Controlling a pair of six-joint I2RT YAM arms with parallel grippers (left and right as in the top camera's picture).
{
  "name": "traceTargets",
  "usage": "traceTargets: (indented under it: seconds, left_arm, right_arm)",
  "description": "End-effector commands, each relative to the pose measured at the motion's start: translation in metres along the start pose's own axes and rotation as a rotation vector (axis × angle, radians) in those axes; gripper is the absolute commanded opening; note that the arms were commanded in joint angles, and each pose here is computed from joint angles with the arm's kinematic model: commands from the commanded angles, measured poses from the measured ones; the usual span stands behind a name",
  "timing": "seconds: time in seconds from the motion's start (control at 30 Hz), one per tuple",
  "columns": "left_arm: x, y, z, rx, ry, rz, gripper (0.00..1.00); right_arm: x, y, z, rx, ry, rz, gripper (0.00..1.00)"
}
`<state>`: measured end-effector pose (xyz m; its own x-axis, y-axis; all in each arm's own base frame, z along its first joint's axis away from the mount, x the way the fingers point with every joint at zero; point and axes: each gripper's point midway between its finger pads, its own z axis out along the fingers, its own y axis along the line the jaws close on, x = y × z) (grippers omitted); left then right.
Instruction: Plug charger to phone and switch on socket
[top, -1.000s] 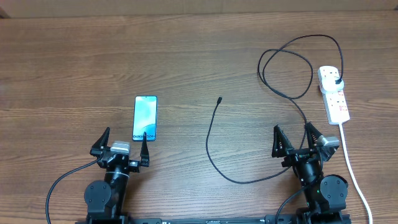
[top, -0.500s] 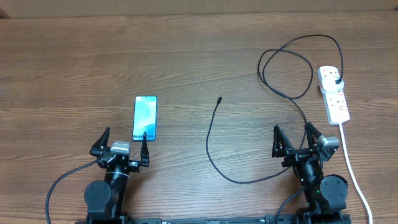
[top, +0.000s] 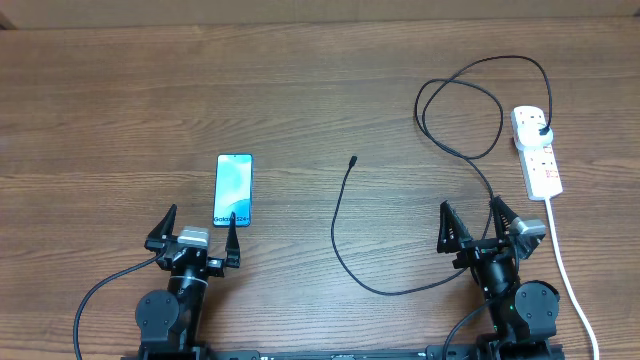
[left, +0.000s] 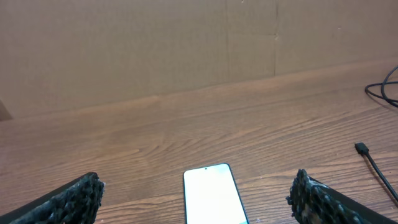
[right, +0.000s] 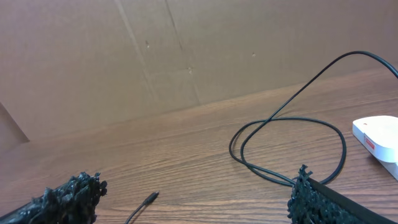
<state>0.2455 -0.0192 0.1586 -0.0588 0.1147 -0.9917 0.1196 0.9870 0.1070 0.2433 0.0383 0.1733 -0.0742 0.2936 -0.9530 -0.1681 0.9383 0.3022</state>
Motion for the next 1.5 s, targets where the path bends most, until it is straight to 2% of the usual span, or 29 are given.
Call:
traceTargets:
  seconds: [0.0, 0.63, 0.87, 1.27, 1.47]
  left_arm:
    - [0.001, 0.005, 0.0, -0.029, 0.001, 0.019, 1.0]
    - [0.001, 0.003, 0.0, -0.018, -0.002, 0.017, 1.0]
    - [-0.01, 0.004, -0.001, -0.019, -0.046, 0.015, 1.0]
    - [-0.013, 0.004, -0.001, -0.015, -0.057, -0.137, 1.0]
    - [-0.024, 0.004, -0.003, -0.012, -0.078, -0.138, 1.0]
  right_arm:
    - [0.002, 0.0, 0.0, -0.002, -0.002, -0.001, 1.0]
    - [0.002, 0.0, 0.0, -0.003, -0.002, -0.001, 1.0]
    - [0.002, 0.0, 0.0, -0.003, -0.002, -0.001, 1.0]
    - [0.002, 0.0, 0.0, -0.002, -0.002, -0.001, 1.0]
    - [0.002, 0.0, 0.0, -0.002, -0.002, -0.001, 1.0]
